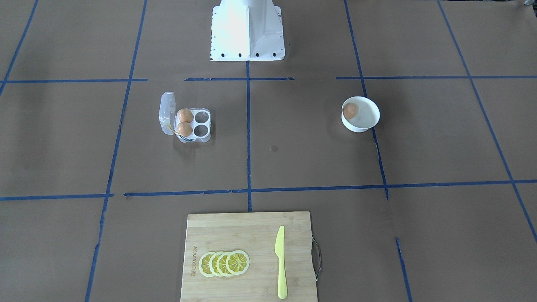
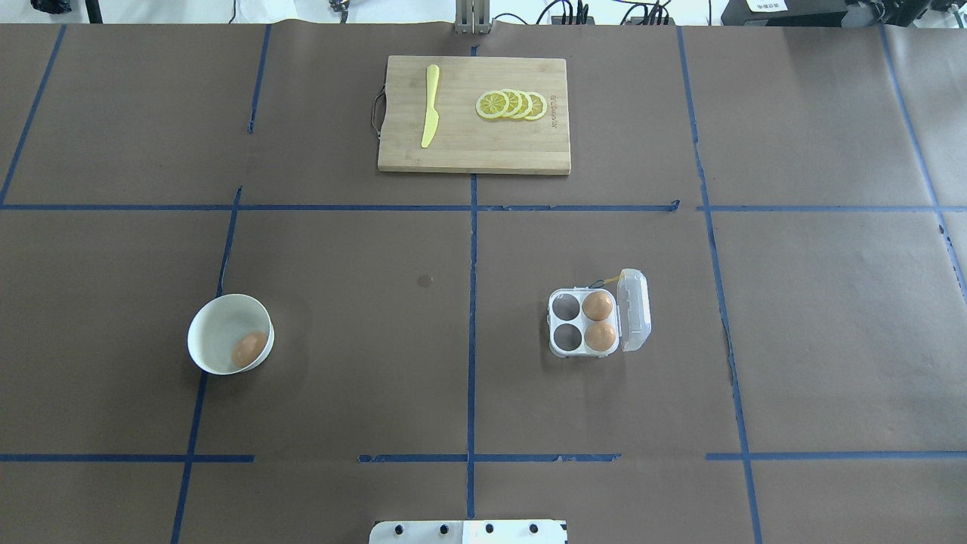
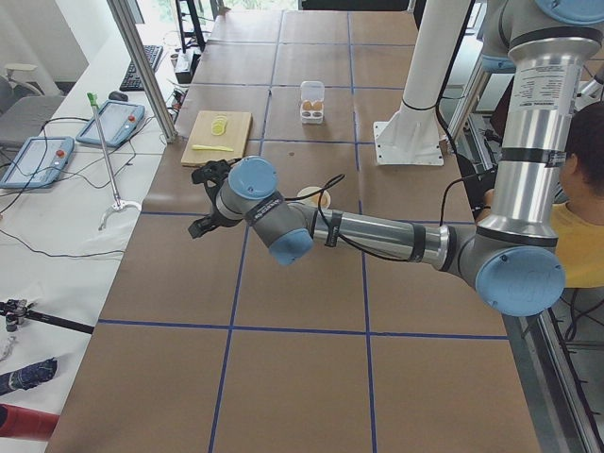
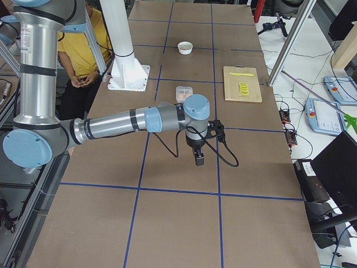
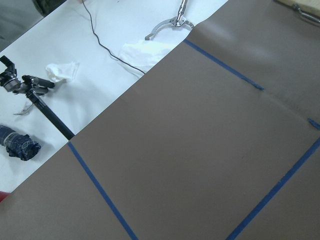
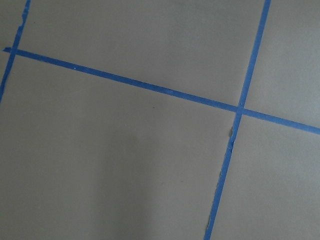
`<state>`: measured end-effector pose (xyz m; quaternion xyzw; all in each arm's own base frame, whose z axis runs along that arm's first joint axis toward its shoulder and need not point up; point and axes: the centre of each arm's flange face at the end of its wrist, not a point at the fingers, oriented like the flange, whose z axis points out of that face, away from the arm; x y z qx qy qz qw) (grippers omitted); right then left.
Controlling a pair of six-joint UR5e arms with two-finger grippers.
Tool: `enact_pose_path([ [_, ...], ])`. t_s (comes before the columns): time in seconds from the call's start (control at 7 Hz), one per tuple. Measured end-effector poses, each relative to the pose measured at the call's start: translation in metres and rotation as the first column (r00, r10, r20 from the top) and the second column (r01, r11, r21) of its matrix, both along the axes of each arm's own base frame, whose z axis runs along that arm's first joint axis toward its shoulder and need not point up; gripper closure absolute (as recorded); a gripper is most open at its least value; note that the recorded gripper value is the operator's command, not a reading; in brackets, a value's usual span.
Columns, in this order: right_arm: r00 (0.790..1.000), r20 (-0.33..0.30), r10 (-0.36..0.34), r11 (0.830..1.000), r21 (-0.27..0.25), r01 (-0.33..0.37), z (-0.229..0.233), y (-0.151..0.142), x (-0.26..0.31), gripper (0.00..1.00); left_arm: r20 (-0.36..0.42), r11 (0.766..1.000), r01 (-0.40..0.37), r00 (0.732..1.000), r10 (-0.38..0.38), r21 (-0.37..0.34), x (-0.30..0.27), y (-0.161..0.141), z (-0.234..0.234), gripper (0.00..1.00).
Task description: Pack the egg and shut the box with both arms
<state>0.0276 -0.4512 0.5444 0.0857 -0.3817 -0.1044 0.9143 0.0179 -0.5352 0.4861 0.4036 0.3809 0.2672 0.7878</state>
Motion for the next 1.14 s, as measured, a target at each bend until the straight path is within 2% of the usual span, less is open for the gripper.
enact_pose_path([
  [0.14, 1.0, 0.004, 0.002, 1.0, 0.01, -0.002, 0.0, 0.0, 0.0, 0.0, -0.062, 0.996, -0.028, 0.998, 0.023, -0.084, 0.044, 0.007, -0.012, 0.0],
  [0.43, 1.0, 0.008, 0.016, 1.0, -0.001, -0.016, 0.002, 0.002, 0.0, 0.0, -0.145, 0.96, 0.011, 0.988, -0.054, -0.281, 0.139, 0.046, -0.048, 0.01],
  [0.57, 1.0, 0.008, 0.019, 1.0, -0.009, -0.019, 0.005, 0.004, 0.0, 0.0, -0.173, 0.931, 0.035, 0.979, -0.104, -0.364, 0.196, 0.079, -0.068, 0.25],
  [0.71, 1.0, 0.008, 0.02, 1.0, -0.014, -0.02, 0.007, 0.006, 0.0, 0.0, -0.197, 0.893, 0.045, 0.969, -0.148, -0.447, 0.247, 0.11, -0.081, 0.28],
  [0.86, 1.0, 0.007, 0.021, 1.0, -0.017, -0.02, 0.008, 0.007, 0.001, 0.0, -0.215, 0.858, 0.043, 0.96, -0.177, -0.512, 0.283, 0.136, -0.088, 0.28],
  [1.0, 1.0, 0.007, 0.021, 1.0, -0.019, -0.021, 0.009, 0.007, 0.001, 0.0, -0.213, 0.839, 0.033, 0.961, -0.176, -0.543, 0.307, 0.158, -0.087, 0.28],
  [1.14, 1.0, 0.006, 0.021, 1.0, -0.02, -0.021, 0.009, 0.007, 0.001, 0.0, -0.19, 0.83, 0.03, 0.968, -0.163, -0.558, 0.323, 0.178, -0.076, 0.33],
])
